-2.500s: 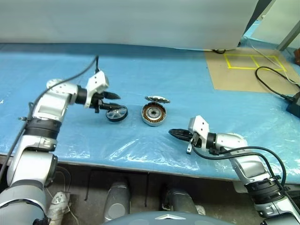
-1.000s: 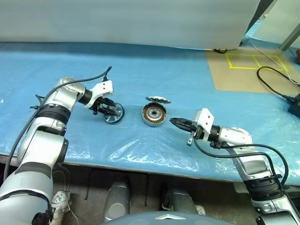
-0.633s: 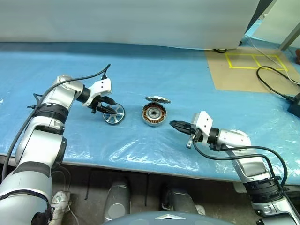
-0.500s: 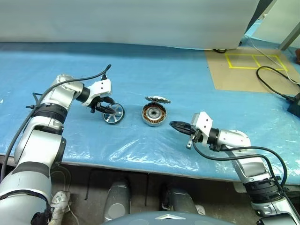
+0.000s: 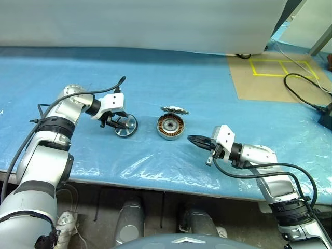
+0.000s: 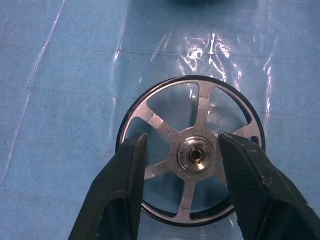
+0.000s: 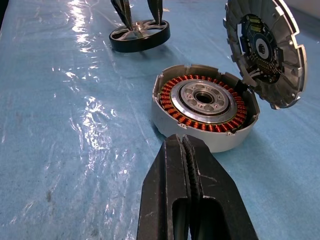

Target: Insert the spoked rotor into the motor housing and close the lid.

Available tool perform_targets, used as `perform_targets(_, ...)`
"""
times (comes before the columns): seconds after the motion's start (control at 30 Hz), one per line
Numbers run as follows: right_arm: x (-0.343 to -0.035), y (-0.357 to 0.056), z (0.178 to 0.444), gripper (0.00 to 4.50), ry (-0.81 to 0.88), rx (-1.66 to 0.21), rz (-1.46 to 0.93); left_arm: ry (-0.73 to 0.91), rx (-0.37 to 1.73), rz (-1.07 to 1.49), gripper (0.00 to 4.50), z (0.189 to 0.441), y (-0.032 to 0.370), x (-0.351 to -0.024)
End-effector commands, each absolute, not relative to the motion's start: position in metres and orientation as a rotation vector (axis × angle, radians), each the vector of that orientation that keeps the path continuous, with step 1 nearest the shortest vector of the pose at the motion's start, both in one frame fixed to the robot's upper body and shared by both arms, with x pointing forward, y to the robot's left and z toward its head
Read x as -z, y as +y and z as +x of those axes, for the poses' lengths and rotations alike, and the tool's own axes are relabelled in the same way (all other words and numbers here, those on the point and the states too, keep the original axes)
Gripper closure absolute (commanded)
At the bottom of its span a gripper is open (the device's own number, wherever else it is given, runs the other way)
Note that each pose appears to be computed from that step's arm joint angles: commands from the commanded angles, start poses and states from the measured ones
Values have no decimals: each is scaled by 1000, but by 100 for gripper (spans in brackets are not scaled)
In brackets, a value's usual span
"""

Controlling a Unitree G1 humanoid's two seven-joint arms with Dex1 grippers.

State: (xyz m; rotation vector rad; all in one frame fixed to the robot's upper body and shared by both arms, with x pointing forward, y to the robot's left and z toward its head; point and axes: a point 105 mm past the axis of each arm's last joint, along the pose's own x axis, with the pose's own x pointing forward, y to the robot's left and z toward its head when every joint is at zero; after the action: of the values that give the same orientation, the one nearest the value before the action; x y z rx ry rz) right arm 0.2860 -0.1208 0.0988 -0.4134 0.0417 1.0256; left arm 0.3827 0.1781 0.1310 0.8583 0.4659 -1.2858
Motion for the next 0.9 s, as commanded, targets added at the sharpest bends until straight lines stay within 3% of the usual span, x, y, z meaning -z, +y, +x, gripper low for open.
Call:
perform_targets(0.03, -101, -119, 285, 450, 17, -1035, -420, 447, 1273, 902, 213, 384, 184, -139)
perform_targets(0.9, -98, -118, 284, 450, 34, -1040, -427, 431, 1341, 1102, 213, 376, 186, -125)
